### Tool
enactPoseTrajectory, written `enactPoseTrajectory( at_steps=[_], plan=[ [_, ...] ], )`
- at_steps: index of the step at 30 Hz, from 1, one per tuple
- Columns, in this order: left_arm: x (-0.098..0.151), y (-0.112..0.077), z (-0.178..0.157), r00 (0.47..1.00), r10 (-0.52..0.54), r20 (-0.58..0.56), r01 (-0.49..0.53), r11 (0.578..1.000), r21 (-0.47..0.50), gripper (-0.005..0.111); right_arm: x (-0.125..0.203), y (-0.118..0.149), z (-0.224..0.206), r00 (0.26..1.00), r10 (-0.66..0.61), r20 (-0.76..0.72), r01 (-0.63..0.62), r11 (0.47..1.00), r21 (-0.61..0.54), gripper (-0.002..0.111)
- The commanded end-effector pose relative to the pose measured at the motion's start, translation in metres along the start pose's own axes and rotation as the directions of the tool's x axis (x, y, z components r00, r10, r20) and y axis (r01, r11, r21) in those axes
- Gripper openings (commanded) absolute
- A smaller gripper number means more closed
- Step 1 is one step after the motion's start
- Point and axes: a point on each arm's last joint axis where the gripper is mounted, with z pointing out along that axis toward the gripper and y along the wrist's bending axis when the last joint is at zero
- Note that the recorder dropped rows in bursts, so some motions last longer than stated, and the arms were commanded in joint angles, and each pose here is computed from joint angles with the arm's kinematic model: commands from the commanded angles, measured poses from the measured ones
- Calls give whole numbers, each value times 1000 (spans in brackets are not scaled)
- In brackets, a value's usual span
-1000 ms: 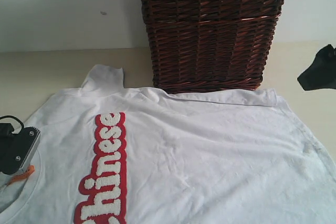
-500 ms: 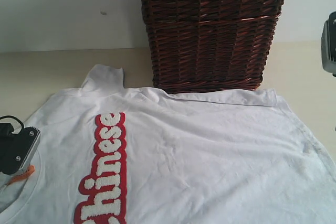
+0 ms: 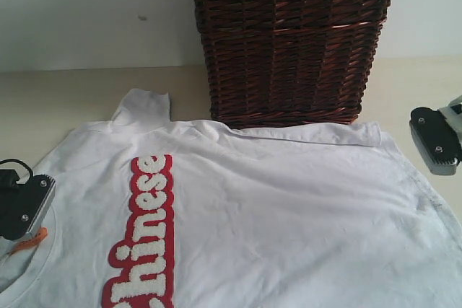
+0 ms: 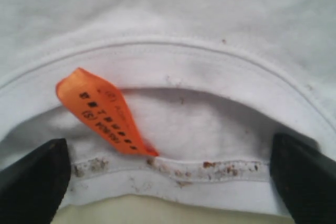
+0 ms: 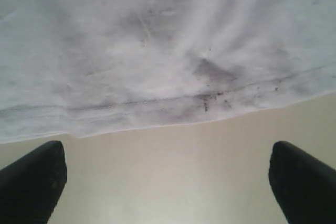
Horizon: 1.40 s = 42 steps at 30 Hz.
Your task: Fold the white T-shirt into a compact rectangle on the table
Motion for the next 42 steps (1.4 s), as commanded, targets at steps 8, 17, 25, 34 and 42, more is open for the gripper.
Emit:
enactPoseTrajectory(
  at_steps=[8,17,25,34,42],
  plan=[
    [2,-3,10,1000,0,-5,0,1000,20,105,-1,-43,28,1000,-14,-7,14,999,-39,105],
    [2,-3,10,1000,0,-5,0,1000,20,105,-4,-45,44,998,-51,26,52,997,-63,105],
    [2,-3,10,1000,0,-5,0,1000,20,105,-3,-50,52,997,-72,3,72,997,-41,105],
    [2,-3,10,1000,0,-5,0,1000,20,105,-2,-49,40,994,-113,6,113,994,-8,105],
    [2,-3,10,1000,0,-5,0,1000,20,105,-10,-51,54,990,-142,-1,142,990,-27,105]
  ],
)
